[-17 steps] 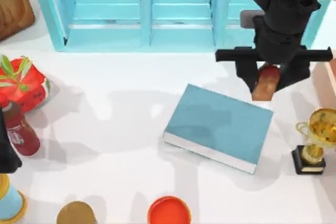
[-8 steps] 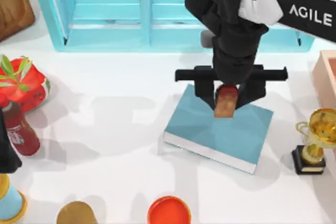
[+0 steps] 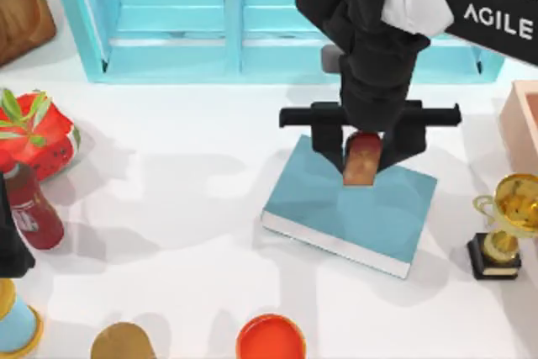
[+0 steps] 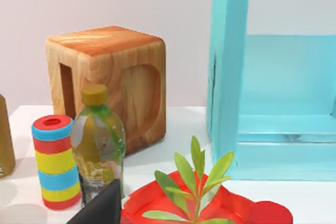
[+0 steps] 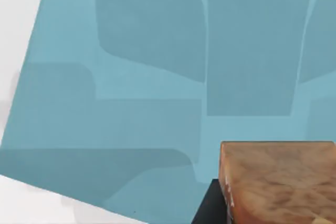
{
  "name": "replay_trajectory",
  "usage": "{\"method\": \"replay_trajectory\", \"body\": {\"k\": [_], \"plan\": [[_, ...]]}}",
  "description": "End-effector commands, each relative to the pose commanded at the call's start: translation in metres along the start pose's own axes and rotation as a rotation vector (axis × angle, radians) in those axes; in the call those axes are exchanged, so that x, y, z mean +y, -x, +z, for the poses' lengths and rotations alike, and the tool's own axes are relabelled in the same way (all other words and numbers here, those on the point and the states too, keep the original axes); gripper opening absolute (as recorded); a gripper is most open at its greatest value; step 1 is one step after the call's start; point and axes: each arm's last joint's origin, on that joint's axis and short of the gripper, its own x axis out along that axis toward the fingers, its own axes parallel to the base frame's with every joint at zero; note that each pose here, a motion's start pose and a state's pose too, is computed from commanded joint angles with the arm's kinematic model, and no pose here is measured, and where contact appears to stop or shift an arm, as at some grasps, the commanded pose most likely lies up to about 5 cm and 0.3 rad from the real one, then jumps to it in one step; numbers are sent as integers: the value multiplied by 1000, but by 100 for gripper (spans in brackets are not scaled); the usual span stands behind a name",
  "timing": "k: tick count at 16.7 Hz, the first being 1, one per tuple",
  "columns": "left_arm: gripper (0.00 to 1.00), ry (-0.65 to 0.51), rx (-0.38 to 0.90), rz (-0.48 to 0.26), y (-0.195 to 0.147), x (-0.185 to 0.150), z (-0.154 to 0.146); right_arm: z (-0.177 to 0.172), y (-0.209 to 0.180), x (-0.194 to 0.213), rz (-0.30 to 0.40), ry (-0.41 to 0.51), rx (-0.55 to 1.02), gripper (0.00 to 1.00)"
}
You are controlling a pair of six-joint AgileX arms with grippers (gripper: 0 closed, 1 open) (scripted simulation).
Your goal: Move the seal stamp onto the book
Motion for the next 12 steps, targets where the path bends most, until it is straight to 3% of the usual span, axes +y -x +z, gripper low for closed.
{"method": "replay_trajectory", "body": {"k": [12], "plan": [[100,0,0,0,0,0,0,0,0,0,0,0,0,98]]}}
